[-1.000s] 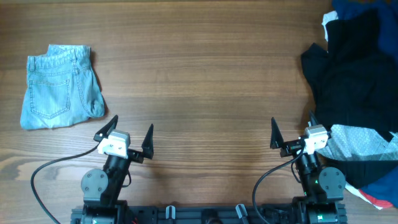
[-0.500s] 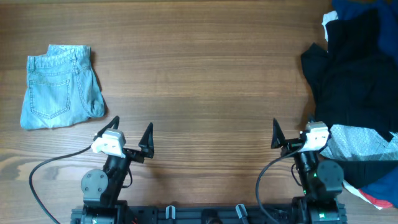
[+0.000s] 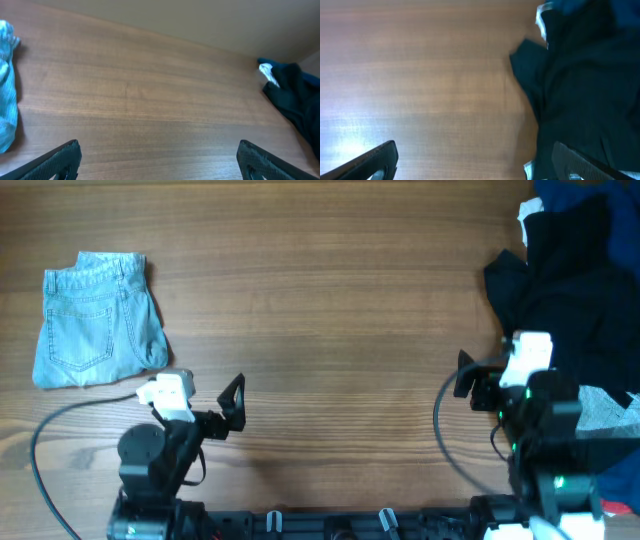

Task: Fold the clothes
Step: 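Reach the right gripper into the dark clothes pile and grasp the black shorts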

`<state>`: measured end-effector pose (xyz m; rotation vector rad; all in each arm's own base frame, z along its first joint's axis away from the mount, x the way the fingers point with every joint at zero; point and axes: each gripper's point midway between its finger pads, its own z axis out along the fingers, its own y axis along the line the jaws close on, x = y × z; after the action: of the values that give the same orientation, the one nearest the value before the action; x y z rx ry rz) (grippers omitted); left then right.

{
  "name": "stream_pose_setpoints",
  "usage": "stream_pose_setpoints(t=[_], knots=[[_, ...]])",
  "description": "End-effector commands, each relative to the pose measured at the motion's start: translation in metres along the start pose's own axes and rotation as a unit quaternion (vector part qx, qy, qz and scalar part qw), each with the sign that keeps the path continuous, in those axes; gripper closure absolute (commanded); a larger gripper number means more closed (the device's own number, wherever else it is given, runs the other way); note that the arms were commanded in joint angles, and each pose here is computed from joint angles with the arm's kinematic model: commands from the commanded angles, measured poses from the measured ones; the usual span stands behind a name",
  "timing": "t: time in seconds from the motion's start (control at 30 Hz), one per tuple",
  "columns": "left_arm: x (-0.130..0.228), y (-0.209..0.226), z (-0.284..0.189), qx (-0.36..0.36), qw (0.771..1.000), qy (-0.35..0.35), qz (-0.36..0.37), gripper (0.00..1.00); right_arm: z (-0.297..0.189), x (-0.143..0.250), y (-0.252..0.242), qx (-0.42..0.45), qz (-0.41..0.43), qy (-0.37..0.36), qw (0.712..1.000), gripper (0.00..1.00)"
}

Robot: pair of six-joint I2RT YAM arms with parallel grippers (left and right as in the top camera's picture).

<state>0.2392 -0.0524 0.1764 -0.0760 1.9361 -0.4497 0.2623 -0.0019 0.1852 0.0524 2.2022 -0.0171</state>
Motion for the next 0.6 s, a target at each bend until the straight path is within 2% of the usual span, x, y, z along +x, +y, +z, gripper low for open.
stream_pose_setpoints(t=[0.0,0.17,0.23,0.33,0.57], knots=[[-0.007,-0.001,0.005,-0.012,0.998,0.053,-0.021,0.0,0.005,-0.01,-0.003,0.013,0.004,0.061,0.998,0.0],[0.007,0.006,0.02,-0.029,0.993,0.11,-0.036,0.0,0.02,-0.001,-0.003,0.016,-0.001,0.131,0.991,0.0],[0.014,0.006,0.025,-0.026,0.991,0.127,-0.042,0.0,0.027,0.011,-0.017,0.066,0.03,0.157,0.985,0.0],[0.02,0.004,0.028,-0.017,0.988,0.143,-0.047,0.0,0.033,0.032,-0.047,0.177,0.106,0.19,0.96,0.0],[0.021,0.005,0.028,-0.018,0.988,0.146,-0.048,0.0,0.059,0.077,-0.073,0.285,0.104,0.277,0.912,0.0]])
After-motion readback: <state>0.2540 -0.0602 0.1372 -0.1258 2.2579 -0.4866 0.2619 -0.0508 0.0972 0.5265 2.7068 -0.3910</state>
